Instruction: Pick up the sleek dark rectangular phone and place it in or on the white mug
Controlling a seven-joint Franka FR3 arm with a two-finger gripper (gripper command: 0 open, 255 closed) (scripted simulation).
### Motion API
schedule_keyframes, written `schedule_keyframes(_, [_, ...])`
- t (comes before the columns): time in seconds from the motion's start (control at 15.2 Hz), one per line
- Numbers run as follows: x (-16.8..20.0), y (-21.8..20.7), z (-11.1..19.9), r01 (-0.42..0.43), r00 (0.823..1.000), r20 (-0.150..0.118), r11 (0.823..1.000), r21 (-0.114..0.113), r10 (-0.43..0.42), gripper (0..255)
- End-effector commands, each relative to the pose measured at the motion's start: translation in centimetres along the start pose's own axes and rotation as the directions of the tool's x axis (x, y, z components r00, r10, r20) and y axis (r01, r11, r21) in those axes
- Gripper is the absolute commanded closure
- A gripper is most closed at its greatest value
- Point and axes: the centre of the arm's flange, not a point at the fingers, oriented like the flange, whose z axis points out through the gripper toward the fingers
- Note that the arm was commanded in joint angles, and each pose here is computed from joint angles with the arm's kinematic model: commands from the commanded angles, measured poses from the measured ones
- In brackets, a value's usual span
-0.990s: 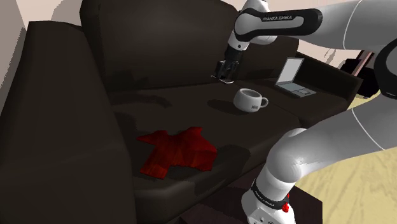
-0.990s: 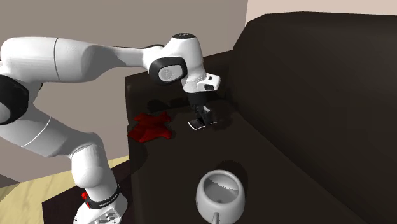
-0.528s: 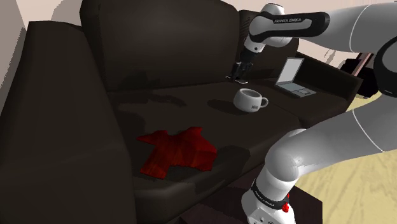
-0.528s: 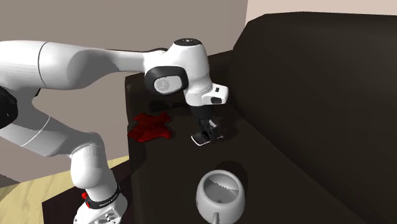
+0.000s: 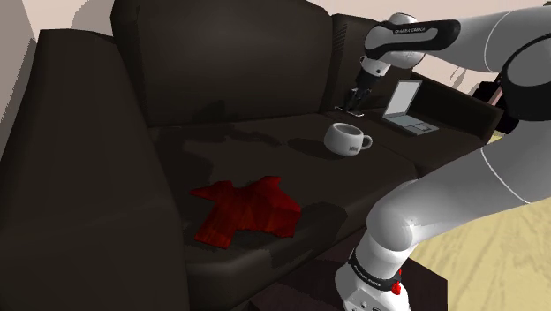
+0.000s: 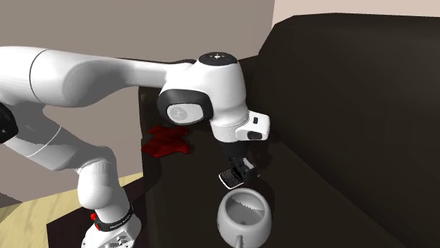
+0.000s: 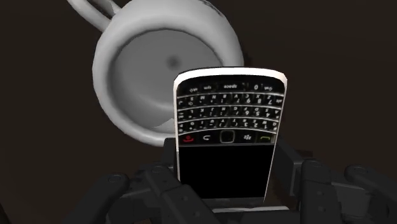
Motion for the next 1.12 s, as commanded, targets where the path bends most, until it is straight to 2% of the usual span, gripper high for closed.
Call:
schedule_keyframes(0.0, [-1.0, 2.4, -0.7, 0.002, 1.0, 0.0, 1.0, 0.0, -0.002, 255])
schedule_keyframes(0.2, [-2.0, 5.6, -0.9, 0.002, 1.0, 0.0, 1.0, 0.0, -0.002, 255])
schedule_keyframes(1.06, [-3.5, 5.6, 5.8, 0.002, 1.0, 0.0, 1.0, 0.0, -0.002, 255])
